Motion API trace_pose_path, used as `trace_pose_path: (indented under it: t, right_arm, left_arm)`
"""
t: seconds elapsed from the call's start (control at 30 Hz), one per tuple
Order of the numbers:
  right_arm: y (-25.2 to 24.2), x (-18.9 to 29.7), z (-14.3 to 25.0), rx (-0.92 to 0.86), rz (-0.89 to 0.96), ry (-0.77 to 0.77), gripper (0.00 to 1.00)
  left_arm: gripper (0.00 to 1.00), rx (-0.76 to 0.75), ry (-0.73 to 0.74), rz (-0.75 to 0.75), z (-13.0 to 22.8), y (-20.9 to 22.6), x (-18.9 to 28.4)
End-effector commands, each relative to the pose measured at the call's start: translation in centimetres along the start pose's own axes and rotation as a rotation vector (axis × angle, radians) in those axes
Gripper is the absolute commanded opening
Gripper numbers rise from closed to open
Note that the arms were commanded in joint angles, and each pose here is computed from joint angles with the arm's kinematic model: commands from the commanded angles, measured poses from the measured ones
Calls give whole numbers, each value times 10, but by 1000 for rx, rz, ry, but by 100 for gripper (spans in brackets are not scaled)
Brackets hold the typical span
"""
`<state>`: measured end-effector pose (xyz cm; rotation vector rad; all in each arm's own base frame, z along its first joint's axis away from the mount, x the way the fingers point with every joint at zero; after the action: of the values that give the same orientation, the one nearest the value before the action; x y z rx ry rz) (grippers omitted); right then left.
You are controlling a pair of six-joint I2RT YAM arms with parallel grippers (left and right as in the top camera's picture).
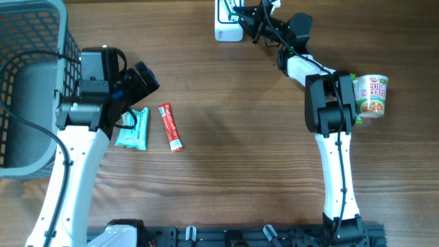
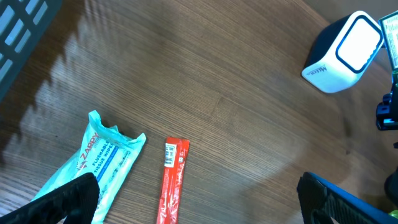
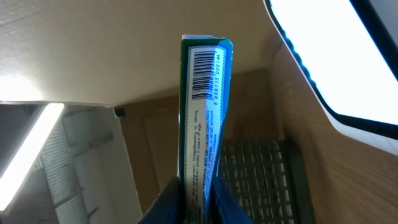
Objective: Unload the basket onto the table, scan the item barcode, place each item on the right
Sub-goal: 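Carry the green box up to the barcode scanner with the right gripper, then move the green box right and set it beside the Haribo bag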
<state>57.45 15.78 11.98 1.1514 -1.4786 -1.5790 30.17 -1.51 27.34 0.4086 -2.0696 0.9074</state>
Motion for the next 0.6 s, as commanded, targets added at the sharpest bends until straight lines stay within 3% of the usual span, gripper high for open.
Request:
trace_pose_path:
  t: [0.0, 0.17, 0.57]
  right_arm:
    - [44, -9, 2, 133, -35, 48, 13]
    - [87, -14, 5, 275, -3, 84, 13]
    - [177, 7, 39, 625, 330, 128, 12]
  left_arm:
    - [100, 11, -8, 13, -2, -2, 3]
    - [100, 11, -8, 13, -2, -2, 3]
    - [100, 11, -8, 13, -2, -2, 3]
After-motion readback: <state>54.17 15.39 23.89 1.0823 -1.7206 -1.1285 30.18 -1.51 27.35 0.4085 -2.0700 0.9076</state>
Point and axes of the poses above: each gripper's point midway between its finger pads, its own x axis back along the fingers, its own y axis along the line the jaws close on, z = x × y, the point moved 9 cm from there along x, back along the fingers, and after that the axes turned 15 degrees about x, right-handed, at the moved point
